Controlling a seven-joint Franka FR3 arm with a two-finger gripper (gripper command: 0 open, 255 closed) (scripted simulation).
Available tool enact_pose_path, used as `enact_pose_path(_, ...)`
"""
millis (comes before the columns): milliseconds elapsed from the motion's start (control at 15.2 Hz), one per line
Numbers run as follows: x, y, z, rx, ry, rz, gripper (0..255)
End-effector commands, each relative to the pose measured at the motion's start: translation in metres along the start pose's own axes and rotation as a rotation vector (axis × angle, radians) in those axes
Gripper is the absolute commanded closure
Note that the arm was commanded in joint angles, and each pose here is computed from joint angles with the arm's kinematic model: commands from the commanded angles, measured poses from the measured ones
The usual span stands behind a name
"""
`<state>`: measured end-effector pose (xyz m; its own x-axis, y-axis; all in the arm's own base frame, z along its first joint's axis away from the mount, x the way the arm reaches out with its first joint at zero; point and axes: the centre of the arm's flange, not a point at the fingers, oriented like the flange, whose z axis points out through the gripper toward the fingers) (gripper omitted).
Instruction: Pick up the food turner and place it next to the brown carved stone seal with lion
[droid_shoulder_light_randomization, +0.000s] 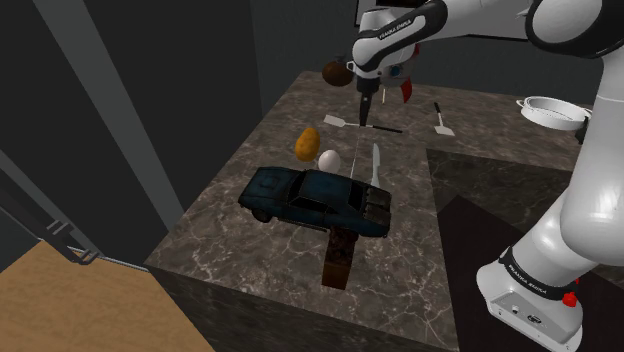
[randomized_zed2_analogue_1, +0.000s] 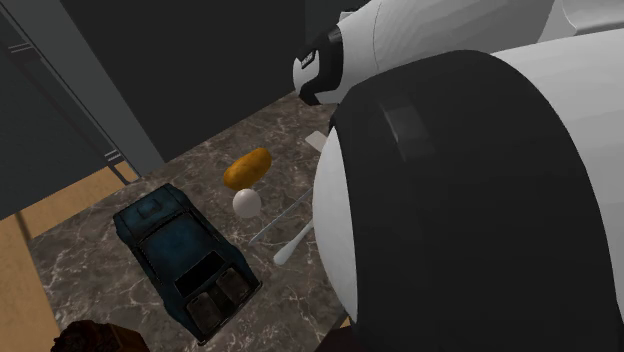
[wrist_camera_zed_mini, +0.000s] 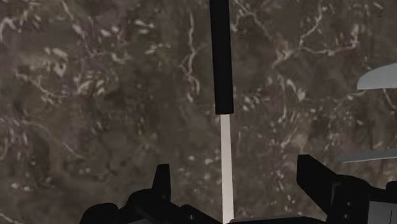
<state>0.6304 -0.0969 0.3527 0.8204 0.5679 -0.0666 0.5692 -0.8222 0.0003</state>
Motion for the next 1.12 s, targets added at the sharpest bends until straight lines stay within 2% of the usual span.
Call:
enact_pose_path(0,-0.0005,0.0008,0.0113,0.000,0.000,0.000,0)
enact_pose_path(528,-0.0004,0.0008,0.0143,0.000,0.000,0.000,0)
enact_pose_path(594,-0.0004,0.0008,0.0143,0.000,0.000,0.000,255)
enact_pose_path(1056,-0.0004,0.0008,0.0143,0.000,0.000,0.000,255)
